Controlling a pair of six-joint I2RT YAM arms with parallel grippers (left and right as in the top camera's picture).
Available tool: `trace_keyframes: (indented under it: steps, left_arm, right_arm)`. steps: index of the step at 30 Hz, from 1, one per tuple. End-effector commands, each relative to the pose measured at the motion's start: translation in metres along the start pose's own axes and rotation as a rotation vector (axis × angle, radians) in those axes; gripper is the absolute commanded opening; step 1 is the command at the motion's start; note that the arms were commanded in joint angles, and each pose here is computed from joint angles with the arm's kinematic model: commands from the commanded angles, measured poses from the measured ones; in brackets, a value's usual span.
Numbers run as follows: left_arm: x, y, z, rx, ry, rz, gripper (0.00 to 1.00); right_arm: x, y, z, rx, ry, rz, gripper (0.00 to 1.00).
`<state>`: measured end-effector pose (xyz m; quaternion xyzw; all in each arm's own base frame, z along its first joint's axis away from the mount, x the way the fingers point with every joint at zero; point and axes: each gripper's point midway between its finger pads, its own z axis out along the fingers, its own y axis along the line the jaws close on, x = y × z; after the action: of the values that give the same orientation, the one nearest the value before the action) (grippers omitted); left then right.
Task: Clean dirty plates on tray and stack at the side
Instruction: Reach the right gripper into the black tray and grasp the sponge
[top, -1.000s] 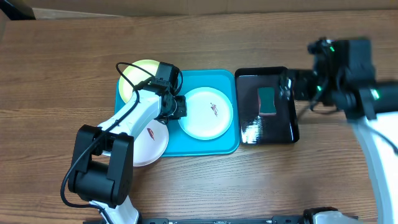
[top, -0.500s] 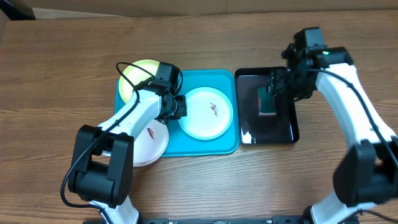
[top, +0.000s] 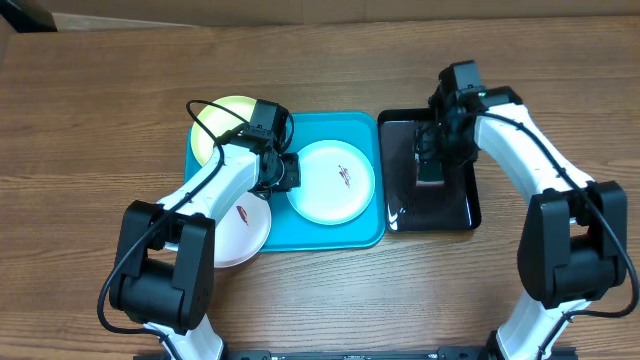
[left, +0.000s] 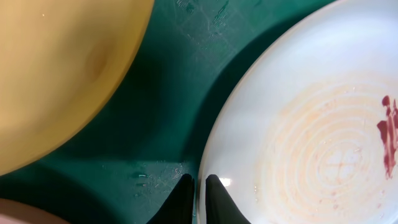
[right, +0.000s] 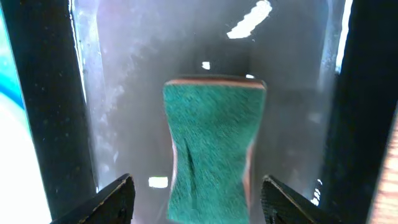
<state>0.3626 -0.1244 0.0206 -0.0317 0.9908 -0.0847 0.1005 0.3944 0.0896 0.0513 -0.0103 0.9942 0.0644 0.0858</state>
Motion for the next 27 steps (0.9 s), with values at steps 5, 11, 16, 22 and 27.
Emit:
trace_keyframes:
  steps: [5, 11, 16, 22, 27]
  left_arm:
    - [-0.007, 0.001, -0.001, -0.001, -0.011, 0.003, 0.11]
    - [-0.007, 0.001, -0.001, 0.000, -0.011, 0.003, 0.12]
    - [-0.007, 0.001, -0.001, -0.001, -0.011, 0.003, 0.12]
    - [-0.007, 0.001, -0.001, -0.001, -0.011, 0.003, 0.12]
    - [-0.007, 0.001, -0.001, 0.000, -0.011, 0.003, 0.13]
  right_arm:
    - [0.017, -0.014, 0.024, 0.092, 0.013, -0.015, 0.64]
    - [0.017, -0.012, 0.026, 0.087, 0.008, -0.021, 0.56]
    - [0.018, -0.008, 0.029, 0.073, 0.005, -0.026, 0.57]
    - [0.017, -0.008, 0.034, 0.068, -0.014, -0.028, 0.52]
    - [0.017, -0.008, 0.034, 0.069, -0.014, -0.027, 0.21]
